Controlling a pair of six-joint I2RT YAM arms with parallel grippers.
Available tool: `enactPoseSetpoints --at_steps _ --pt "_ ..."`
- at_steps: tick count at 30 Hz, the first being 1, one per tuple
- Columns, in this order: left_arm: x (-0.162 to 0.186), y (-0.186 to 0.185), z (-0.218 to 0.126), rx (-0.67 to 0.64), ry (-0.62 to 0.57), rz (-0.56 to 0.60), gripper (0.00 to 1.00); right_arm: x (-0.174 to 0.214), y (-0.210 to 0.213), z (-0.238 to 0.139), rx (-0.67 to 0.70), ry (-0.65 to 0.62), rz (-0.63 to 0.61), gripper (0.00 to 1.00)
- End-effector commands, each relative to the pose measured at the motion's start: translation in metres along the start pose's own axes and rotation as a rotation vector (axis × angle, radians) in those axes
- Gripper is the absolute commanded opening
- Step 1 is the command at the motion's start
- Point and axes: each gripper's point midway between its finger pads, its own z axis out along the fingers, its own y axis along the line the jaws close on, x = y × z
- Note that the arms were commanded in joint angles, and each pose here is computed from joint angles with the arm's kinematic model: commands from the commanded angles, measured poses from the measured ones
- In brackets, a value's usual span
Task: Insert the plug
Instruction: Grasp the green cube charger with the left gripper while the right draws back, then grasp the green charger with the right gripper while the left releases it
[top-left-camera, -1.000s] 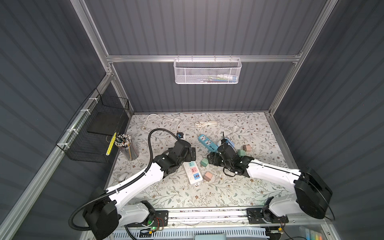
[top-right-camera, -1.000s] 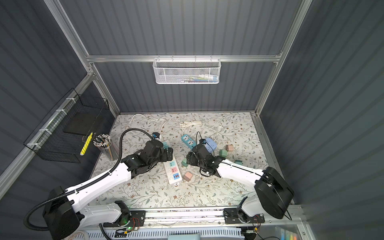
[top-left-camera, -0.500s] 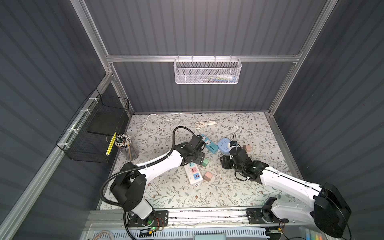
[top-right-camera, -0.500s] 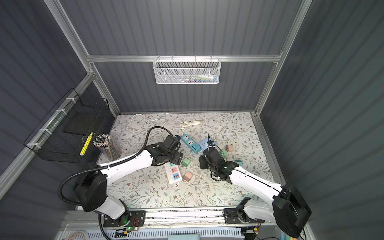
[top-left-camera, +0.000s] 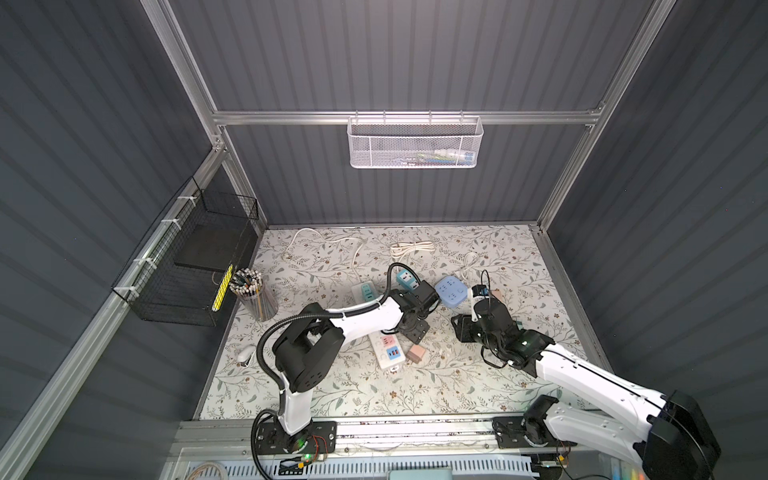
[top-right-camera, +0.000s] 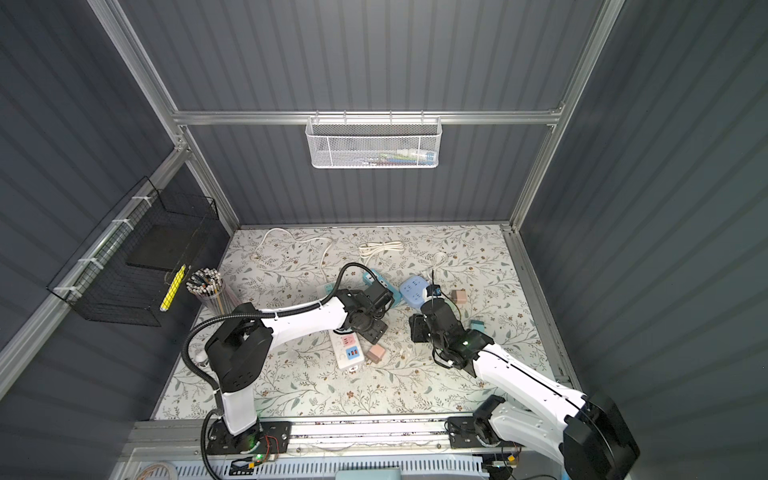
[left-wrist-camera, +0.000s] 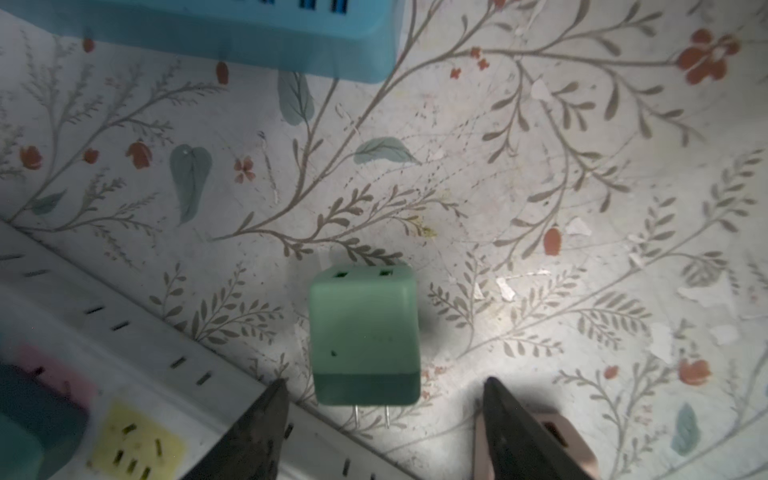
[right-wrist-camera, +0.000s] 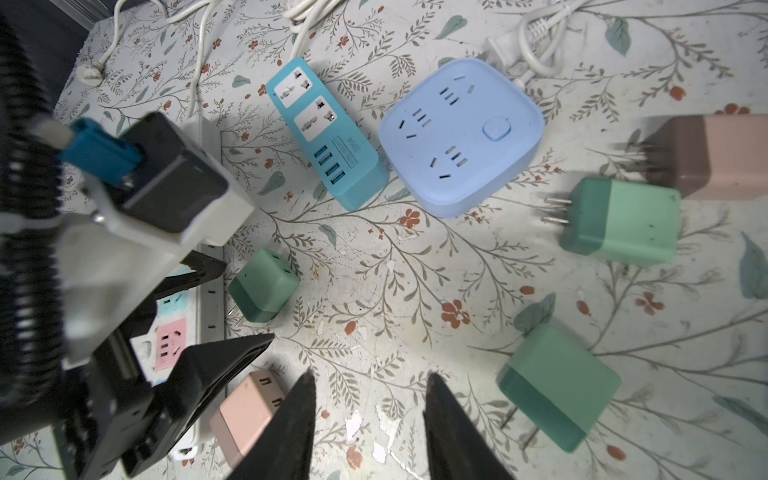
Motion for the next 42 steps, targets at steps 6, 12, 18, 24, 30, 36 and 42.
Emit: enactPoseSetpoints --at_steps 6,12,18,24,30,36,42 --pt "-0.002 0.007 0.014 -0.054 0.029 0.037 0.69 0.005 -0.005 -0.003 0.005 0.009 0.000 0.45" --pt "0.000 0.007 0.022 -0.062 0.039 0.034 0.54 0.006 -0.006 -0.002 0.006 0.011 0.000 0.46" --pt "0.001 0.005 0.022 -0.050 0.035 0.029 0.44 0.004 -0.012 -0.006 0.044 0.011 0.000 0.48" --pt "-0.006 0.005 0.013 -0.036 -0.032 0.022 0.31 -0.003 -0.011 -0.014 0.046 -0.006 0.005 0.50" --pt "-0.040 -0.001 -0.032 0.034 -0.314 0.017 0.21 -0.008 -0.005 -0.023 0.015 -0.013 0.009 0.52" --pt "-0.060 -0.005 -0.099 0.116 -0.772 0.015 0.19 -0.023 0.026 -0.041 -0.169 -0.015 0.017 0.54" --pt "-0.058 -0.006 -0.140 0.135 -1.039 0.077 0.19 -0.042 0.065 -0.062 -0.356 -0.024 -0.005 0.54"
